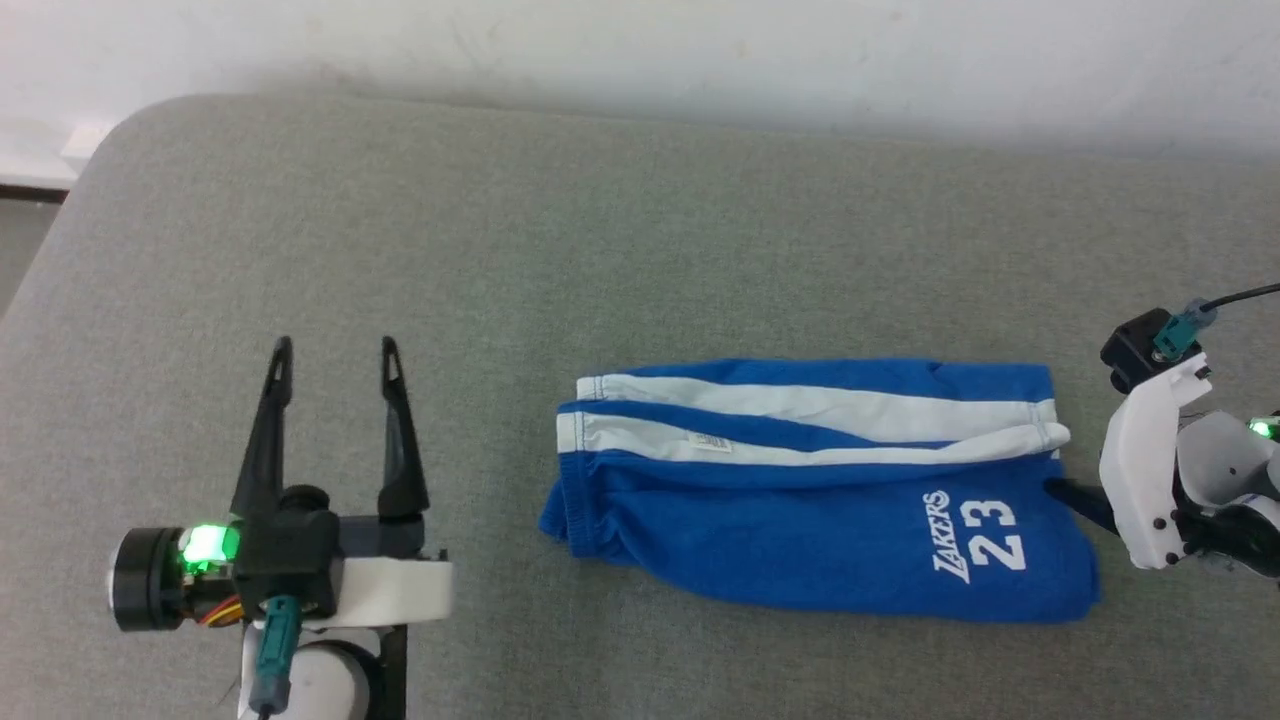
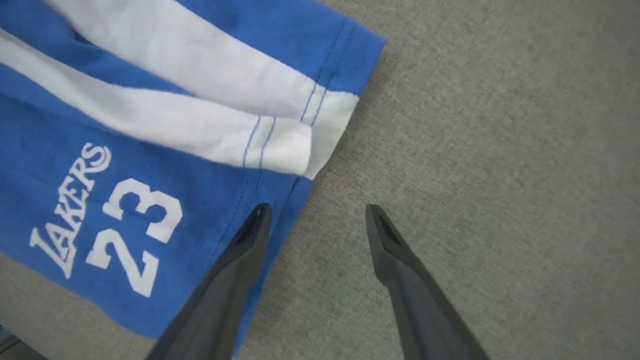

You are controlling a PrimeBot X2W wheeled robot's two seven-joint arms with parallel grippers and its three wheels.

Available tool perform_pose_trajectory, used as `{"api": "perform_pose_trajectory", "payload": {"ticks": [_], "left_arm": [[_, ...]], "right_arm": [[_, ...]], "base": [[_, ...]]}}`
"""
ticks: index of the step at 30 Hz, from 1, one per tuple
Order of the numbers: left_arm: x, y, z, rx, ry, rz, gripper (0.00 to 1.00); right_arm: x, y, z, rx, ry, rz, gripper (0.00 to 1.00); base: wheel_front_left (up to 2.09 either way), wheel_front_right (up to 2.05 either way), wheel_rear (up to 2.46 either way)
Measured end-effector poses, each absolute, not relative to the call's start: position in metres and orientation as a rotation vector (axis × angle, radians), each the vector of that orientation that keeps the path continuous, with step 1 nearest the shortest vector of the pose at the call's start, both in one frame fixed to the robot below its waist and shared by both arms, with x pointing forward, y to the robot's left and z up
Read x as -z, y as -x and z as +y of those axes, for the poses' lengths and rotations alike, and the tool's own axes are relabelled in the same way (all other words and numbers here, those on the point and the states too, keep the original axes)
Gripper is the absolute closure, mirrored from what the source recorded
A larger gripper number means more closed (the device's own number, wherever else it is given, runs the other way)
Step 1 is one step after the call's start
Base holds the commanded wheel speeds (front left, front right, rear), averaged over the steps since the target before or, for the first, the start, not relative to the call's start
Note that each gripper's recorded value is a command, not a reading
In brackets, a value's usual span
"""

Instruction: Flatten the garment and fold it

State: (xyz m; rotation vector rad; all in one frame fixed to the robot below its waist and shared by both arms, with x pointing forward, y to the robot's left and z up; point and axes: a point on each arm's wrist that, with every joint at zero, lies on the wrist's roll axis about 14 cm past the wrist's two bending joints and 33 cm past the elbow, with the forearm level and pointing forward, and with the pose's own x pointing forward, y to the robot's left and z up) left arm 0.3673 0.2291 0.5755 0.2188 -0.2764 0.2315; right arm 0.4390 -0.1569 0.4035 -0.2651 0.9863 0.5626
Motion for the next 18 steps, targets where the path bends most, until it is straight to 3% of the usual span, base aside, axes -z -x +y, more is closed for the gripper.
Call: {"api": "perform_pose_trajectory", "payload": {"ticks": [11, 12, 13, 18], "left_arm": [[-0.548, -0.373, 0.226, -0.236, -0.241, -0.199, 0.00], [-0.547, -0.373, 0.227, -0.238, -0.246, -0.197, 0.00], [-0.546, -0.374, 0.227, -0.240, -0.249, -0.195, 0.00], [-0.542, -0.372, 0.228, -0.236, -0.249, -0.183, 0.00]], "right_arm": [[-0.364, -0.451, -0.134, -0.593, 0.236, 1.072, 0.00], [-0.363, -0.453, -0.133, -0.595, 0.235, 1.065, 0.61], [-0.363, -0.454, -0.132, -0.597, 0.234, 1.059, 0.98], [-0.373, -0.455, -0.122, -0.627, 0.229, 0.990, 1.00]], "base": [[0.00, 0.00, 0.00], [0.00, 0.00, 0.00], [0.00, 0.00, 0.00], [0.00, 0.00, 0.00]]}}
